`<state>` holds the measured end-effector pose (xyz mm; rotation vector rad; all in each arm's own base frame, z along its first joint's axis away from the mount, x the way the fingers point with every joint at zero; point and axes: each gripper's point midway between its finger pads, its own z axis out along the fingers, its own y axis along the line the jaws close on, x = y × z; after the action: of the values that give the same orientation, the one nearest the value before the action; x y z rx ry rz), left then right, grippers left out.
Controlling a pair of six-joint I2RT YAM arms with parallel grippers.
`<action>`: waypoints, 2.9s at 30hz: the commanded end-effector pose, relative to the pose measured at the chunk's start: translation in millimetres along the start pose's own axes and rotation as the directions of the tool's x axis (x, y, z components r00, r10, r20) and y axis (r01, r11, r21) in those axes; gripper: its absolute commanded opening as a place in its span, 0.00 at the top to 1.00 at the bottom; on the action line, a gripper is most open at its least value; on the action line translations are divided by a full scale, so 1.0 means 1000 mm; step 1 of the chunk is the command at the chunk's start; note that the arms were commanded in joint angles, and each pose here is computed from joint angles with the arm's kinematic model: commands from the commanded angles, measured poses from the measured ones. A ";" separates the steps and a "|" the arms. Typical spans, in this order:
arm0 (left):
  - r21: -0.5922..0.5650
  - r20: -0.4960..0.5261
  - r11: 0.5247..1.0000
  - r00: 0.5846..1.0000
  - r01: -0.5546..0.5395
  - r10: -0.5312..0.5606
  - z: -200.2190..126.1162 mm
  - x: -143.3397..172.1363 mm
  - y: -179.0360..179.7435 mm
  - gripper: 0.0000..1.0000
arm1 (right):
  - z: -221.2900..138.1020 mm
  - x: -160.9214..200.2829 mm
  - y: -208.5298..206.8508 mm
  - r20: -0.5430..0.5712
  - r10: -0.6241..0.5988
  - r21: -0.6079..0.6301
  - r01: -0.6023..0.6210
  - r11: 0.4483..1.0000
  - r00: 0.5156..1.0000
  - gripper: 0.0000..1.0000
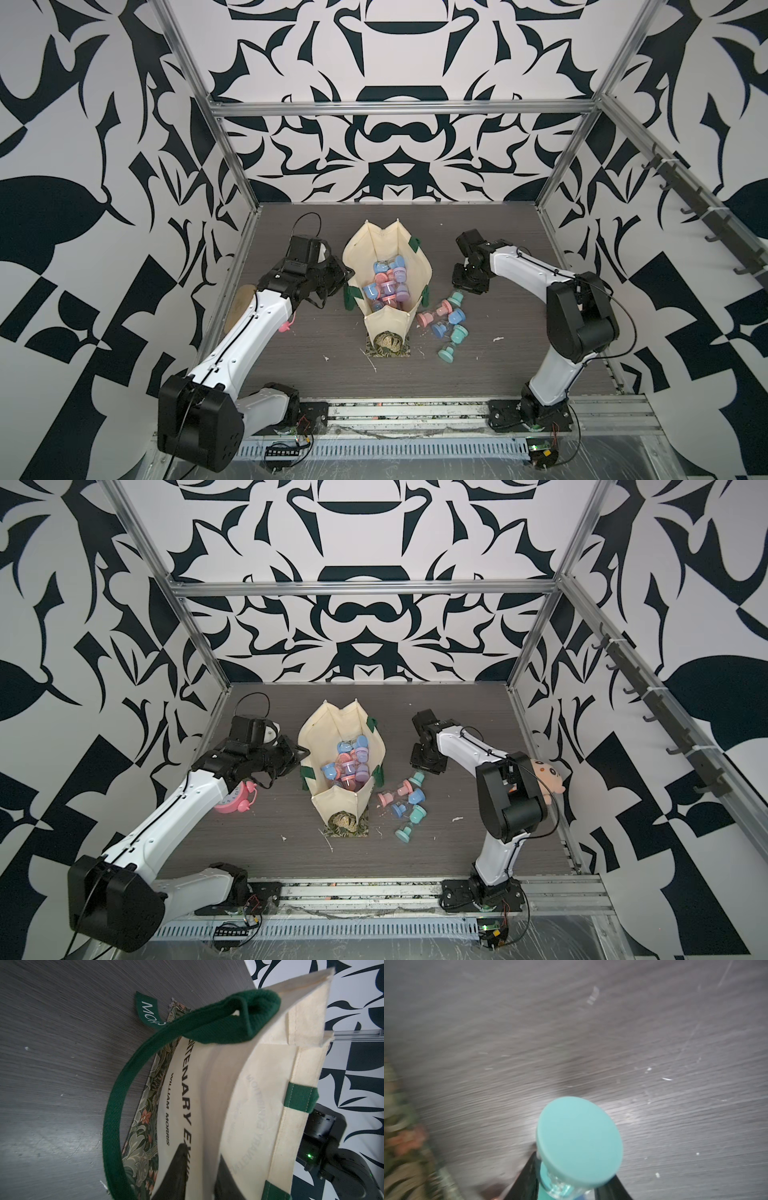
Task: Put the hourglass into the canvas bag
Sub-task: Pick up the hourglass from the center of the board, then place the hourglass in the canvas bag.
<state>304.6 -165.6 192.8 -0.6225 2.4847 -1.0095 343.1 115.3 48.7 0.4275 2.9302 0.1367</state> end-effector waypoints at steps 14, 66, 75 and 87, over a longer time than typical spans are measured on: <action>-0.029 -0.016 0.999 0.999 -0.030 0.030 0.000 -0.005 -0.004 0.73 | 0.033 -0.015 -0.026 -0.070 0.016 0.117 -0.008 0.993 0.997 0.56; 0.028 -0.097 1.000 0.995 -0.003 0.006 -0.001 -0.004 -0.011 0.68 | -0.320 -0.008 0.157 0.546 -0.135 -0.319 0.354 0.879 0.827 1.00; 0.064 -0.067 0.998 0.998 0.011 -0.006 -0.018 0.010 -0.008 0.69 | -0.271 0.055 0.239 0.415 -0.292 -0.378 0.456 0.806 0.862 1.00; 0.040 -0.062 0.999 0.998 0.017 -0.014 -0.005 0.011 -0.006 0.80 | -0.182 0.079 0.265 0.238 -0.426 -0.278 0.482 0.831 0.873 1.00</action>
<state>291.4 -172.5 203.8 -0.5962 2.5188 -1.1102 312.7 377.2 228.4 -0.3120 2.6907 0.4477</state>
